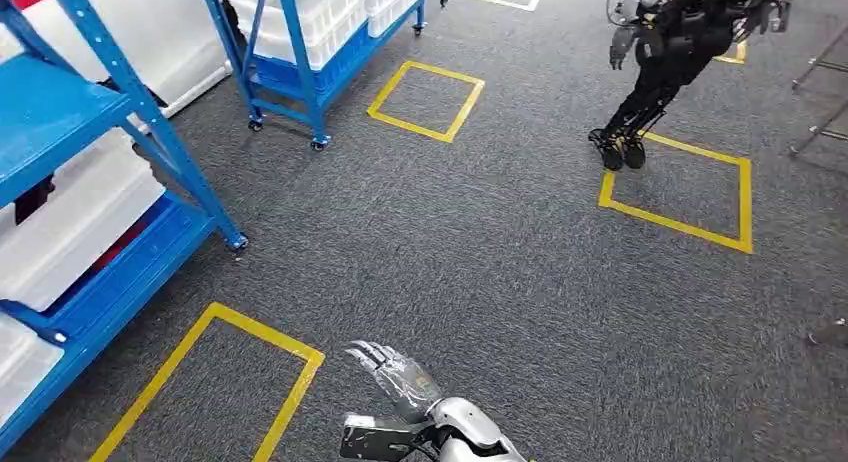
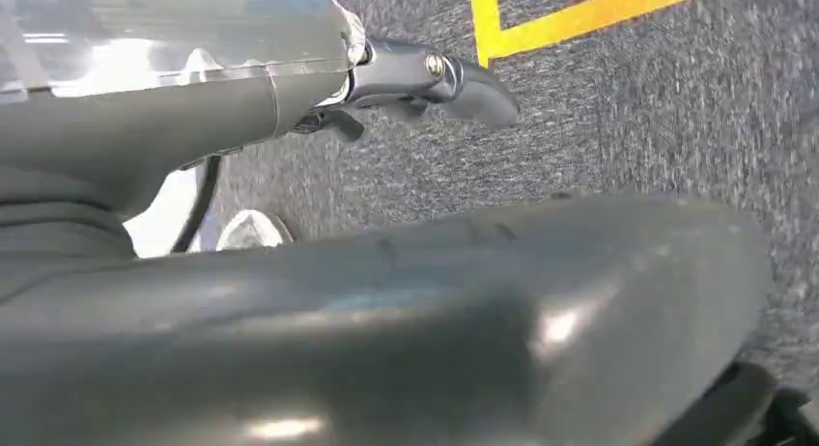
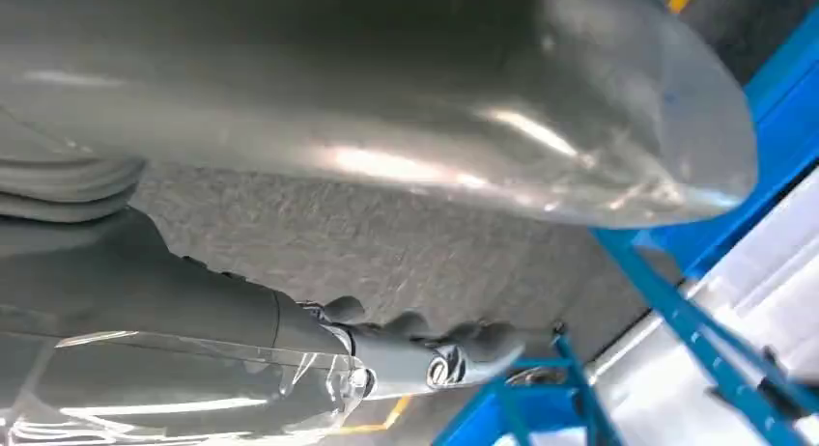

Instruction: Take the parts from the cabinet and place them on the table.

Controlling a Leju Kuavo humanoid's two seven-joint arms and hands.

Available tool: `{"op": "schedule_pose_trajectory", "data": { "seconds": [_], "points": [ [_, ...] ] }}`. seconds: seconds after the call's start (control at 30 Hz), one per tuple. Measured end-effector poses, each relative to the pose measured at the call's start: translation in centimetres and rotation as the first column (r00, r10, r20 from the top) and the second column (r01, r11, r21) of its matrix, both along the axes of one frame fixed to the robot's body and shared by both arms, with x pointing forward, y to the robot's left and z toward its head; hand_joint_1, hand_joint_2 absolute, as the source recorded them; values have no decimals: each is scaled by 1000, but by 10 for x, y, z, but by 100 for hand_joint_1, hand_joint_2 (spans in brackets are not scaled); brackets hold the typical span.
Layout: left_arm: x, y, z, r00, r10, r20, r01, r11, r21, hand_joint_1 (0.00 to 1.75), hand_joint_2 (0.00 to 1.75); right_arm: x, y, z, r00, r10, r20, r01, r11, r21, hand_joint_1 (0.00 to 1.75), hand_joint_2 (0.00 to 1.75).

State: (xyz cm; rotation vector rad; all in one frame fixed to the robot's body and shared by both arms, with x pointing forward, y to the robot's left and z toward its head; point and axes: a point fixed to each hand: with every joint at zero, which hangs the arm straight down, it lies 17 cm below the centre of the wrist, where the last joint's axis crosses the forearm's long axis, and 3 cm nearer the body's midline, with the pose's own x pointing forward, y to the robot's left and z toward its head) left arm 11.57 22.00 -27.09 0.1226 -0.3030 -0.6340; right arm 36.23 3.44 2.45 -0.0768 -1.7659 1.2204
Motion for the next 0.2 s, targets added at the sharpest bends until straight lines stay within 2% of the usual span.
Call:
{"op": "schedule_pose_trajectory", "data": {
  "seconds": [0.2],
  "points": [
    [-4,-1,-1,1000,-7,-9,7,1000,4,0,0,-1,-11,-29,998,-32,-60,28,997,-69,0,0]
  ]
}}
